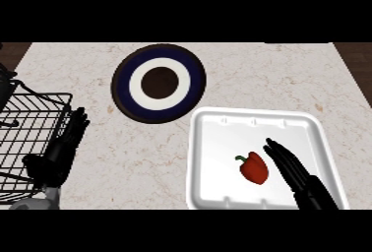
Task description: Pick the bell pepper from the tray and place it in the plate
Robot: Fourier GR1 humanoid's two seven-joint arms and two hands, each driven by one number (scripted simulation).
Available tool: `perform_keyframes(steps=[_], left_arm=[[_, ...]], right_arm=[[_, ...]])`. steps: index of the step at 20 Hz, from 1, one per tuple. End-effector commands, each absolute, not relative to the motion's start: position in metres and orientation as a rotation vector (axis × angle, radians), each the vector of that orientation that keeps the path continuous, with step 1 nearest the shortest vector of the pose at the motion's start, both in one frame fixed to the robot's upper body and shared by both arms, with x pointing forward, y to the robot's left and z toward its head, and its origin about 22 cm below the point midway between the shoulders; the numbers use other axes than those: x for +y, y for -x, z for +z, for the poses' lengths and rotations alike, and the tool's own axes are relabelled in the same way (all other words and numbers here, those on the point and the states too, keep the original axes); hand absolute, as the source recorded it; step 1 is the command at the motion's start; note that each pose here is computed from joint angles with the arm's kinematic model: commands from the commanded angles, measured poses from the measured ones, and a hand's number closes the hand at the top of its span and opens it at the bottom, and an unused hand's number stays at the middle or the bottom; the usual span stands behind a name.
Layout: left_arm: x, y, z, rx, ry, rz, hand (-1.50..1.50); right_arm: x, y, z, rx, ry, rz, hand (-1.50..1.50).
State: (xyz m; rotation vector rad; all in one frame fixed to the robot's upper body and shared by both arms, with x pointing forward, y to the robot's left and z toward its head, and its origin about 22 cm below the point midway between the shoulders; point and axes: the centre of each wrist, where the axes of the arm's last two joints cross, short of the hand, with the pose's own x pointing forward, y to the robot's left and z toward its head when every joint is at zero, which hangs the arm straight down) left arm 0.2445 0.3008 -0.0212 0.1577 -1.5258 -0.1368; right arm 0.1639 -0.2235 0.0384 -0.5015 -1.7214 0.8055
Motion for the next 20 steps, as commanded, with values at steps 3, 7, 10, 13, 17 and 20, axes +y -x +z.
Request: perform_keyframes(steps=[3, 7, 10, 13, 17, 20], left_arm=[[0.291, -0.248, -0.019, -1.515, -0.147, -0.143, 0.0], [0.306, -0.24, -0.021, -1.528, -0.152, -0.146, 0.0], [0.281, -0.259, -0.031, -1.521, -0.149, -0.144, 0.0], [0.306, -0.263, -0.035, -1.533, -0.15, -0.125, 0.0], [0.302, -0.247, -0.026, -1.506, -0.156, -0.143, 0.0], [0.304, -0.259, -0.028, -1.523, -0.132, -0.149, 0.0]], right_arm=[[-0.229, -0.16, 0.06, -1.438, 0.613, 1.033, -1.5], [-0.205, -0.166, 0.068, -1.361, 0.579, 1.04, -1.5], [-0.2, -0.183, 0.081, -1.287, 0.635, 1.066, -1.5], [-0.198, -0.156, 0.06, -1.264, 0.652, 1.079, -1.5], [-0.212, -0.189, 0.058, -1.151, 0.71, 1.137, -1.5], [-0.188, -0.193, 0.058, -1.127, 0.68, 1.156, -1.5]])
